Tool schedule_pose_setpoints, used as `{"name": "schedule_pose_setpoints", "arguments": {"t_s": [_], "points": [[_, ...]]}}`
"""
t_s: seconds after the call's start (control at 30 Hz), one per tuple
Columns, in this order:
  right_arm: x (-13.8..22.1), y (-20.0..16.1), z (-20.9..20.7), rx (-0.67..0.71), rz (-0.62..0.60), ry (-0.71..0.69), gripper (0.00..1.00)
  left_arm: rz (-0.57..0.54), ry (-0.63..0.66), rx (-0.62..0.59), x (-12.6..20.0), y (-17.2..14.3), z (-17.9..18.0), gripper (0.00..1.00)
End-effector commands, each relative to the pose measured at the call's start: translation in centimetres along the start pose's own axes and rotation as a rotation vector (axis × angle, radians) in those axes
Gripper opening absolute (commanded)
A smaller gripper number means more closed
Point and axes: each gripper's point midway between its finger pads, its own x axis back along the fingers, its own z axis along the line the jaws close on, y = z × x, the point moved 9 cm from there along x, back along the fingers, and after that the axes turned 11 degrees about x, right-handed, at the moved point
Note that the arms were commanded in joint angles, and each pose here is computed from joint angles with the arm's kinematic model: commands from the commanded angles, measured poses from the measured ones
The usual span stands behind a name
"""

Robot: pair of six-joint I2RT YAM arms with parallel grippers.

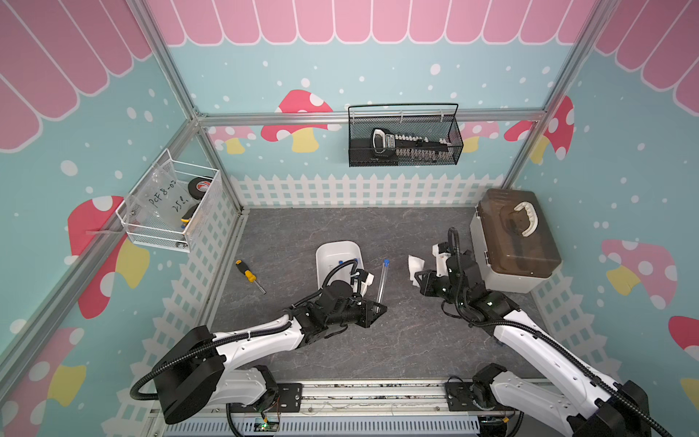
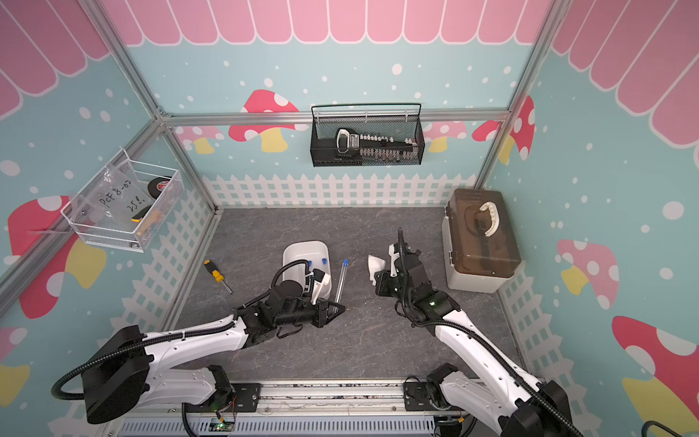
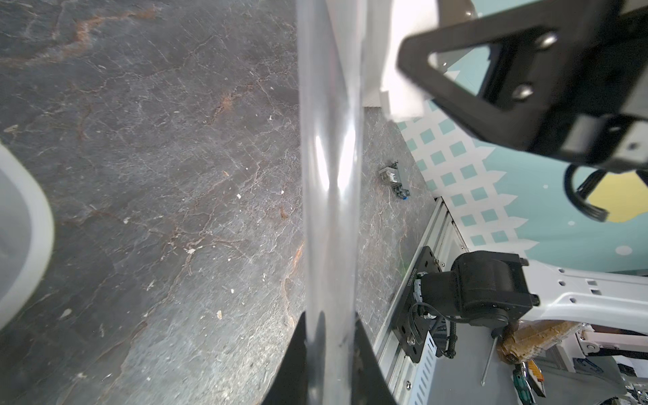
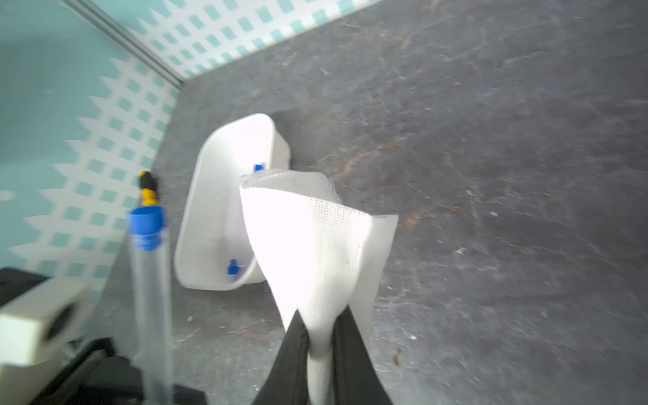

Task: Wipe the exteriors of test tubes
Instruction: Pick up the cleaning item at the center of the board, then wipe the dirt from the test tube.

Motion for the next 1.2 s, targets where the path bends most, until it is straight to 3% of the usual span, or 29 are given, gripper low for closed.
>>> {"name": "schedule_pose_setpoints", "arguments": {"t_s": [0.0,0.33,0.87,1.17], "points": [[-0.2,1.1,2.0,-0.018,-0.036,0.194,0.15,-0.014,-0.037,-0.028,-0.3,0.9,-1.3,0.04],[-1.9,1.6,5.9,0.01,-0.077,0.39,0.16,-0.029,-0.043,-0.036,-0.4,1.4,-1.7,0.05],[-2.7,-2.6,5.7,-0.037,0.019,0.348,0.22,-0.035,-0.037,-0.056,-0.4,1.8,-2.0,0.05],[-2.6,-2.5,5.8,-0.03,0.017,0.315,0.36,-0.036,-0.035,-0.055,-0.2,1.7,-2.0,0.05]]}}
